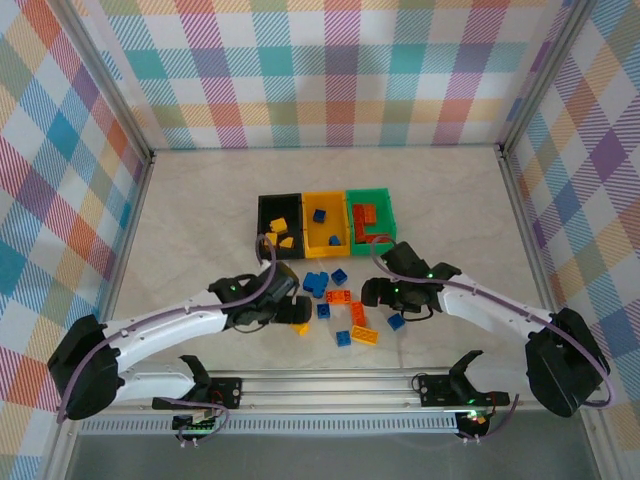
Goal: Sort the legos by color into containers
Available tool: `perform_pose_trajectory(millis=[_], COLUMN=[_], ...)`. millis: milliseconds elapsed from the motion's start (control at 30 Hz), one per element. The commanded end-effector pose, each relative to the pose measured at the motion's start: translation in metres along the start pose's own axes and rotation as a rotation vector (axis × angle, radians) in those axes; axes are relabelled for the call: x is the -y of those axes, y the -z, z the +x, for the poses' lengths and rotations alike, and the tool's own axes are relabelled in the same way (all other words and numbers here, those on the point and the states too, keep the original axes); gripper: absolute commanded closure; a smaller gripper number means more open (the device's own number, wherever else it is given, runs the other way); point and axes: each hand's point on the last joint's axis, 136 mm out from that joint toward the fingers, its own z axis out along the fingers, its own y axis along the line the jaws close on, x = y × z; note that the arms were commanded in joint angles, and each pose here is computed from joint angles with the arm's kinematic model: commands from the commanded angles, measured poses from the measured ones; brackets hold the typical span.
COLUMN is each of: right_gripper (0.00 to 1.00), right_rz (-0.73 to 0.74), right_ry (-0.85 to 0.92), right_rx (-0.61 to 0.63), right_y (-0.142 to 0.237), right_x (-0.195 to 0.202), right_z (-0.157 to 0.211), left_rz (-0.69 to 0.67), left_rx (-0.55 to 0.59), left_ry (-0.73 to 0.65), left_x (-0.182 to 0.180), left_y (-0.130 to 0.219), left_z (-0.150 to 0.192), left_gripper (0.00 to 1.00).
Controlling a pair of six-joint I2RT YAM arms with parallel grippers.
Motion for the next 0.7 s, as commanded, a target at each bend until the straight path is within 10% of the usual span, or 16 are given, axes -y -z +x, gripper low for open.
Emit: perform_pose_trajectory(millis=[0, 667], right_gripper=[0.16, 0.15], right_rz=[0.011, 0.034], right_ry=[-0.013, -0.014], right_rx=[0.019, 0.060], right_y=[0.005, 0.014], right_x=[0.000, 0.006], right_z=[-0.003, -0.007], left_rz=[0.025, -0.102], left_rx=[-0.009, -0.074], left_ry=[-0.075, -0.211], left_x=[0.015, 0.016], left_y=[-0.003, -0.050], left_z=[0.009, 0.020], left_gripper=[0.04, 0.36])
